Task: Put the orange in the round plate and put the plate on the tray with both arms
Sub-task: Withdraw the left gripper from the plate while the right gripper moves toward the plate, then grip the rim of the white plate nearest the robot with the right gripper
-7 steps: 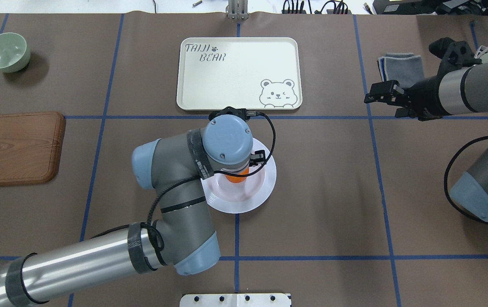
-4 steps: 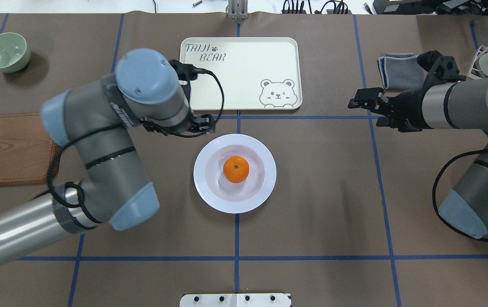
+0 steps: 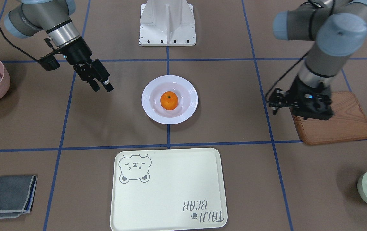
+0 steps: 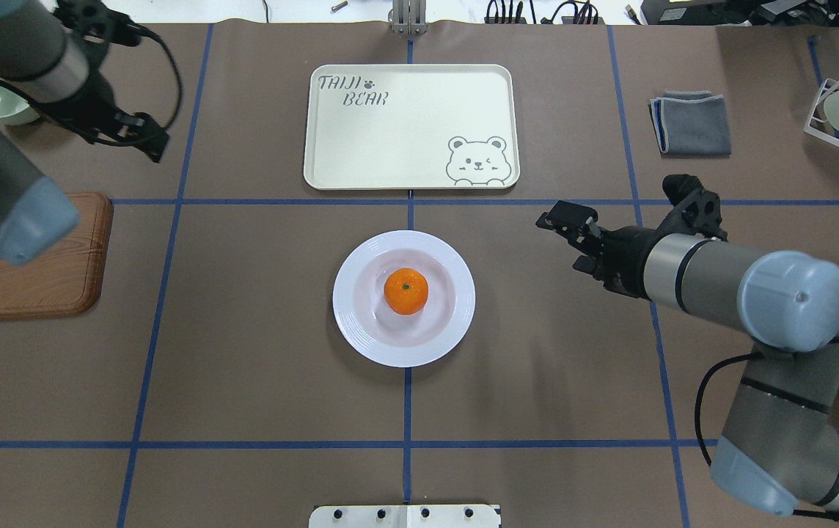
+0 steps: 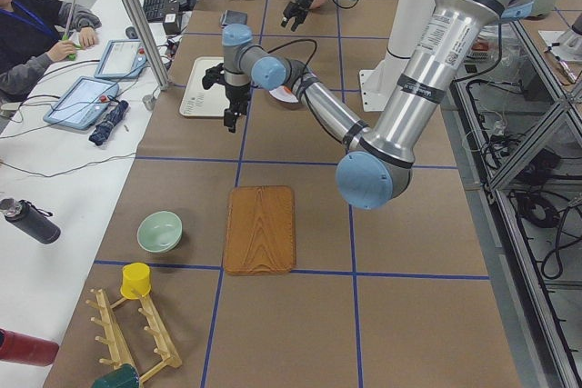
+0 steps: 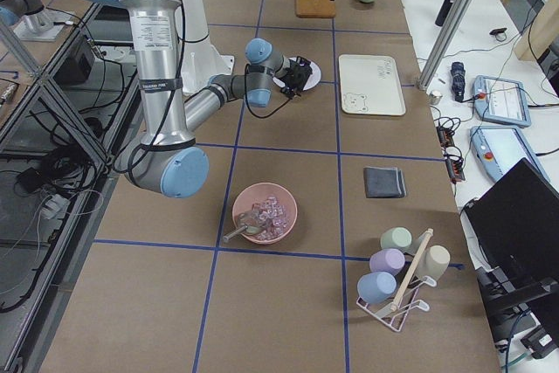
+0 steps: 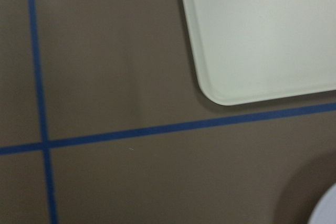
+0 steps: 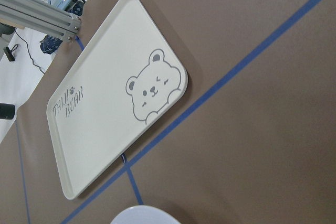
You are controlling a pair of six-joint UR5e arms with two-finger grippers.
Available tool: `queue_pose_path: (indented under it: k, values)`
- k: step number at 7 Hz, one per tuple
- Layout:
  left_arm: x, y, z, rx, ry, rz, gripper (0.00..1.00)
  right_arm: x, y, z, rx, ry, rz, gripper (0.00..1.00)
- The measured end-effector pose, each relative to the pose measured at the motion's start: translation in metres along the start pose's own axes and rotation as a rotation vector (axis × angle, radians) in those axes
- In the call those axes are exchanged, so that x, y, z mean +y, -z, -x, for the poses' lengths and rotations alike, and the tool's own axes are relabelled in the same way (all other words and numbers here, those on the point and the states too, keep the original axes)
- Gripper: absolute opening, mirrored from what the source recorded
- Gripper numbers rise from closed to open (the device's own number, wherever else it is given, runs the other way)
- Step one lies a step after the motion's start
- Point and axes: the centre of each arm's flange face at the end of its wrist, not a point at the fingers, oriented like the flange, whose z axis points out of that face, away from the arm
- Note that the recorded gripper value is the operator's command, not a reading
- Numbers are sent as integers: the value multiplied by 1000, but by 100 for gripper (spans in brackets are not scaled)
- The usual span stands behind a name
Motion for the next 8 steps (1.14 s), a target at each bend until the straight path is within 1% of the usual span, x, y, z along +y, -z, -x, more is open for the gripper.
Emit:
queue_pose_path:
  k: [1, 2, 3, 4, 5, 6, 7, 8]
  values:
    - [17, -4, 71, -22, -57, 27, 98, 30, -1, -6, -14, -27, 0, 100]
    - [36, 0, 149, -46, -72, 46, 98, 57, -3, -16, -18, -33, 0, 100]
    - [56, 3, 218, -33, -28, 62, 98, 83, -7, -28, -20, -37, -8, 98]
    - [82, 4, 285, 13, 5, 76, 98, 111, -11, -39, -26, -49, -18, 96]
    - [110, 2, 338, 41, 8, 86, 98, 133, -16, -41, -37, -77, -21, 95]
    - [131, 1, 369, 54, 15, 89, 98, 152, -28, -37, -49, -123, -22, 84]
    - [145, 1, 385, 58, 27, 89, 98, 167, -41, -34, -52, -160, -21, 79]
    - [152, 0, 391, 60, 33, 90, 98, 175, -48, -34, -47, -174, -20, 78]
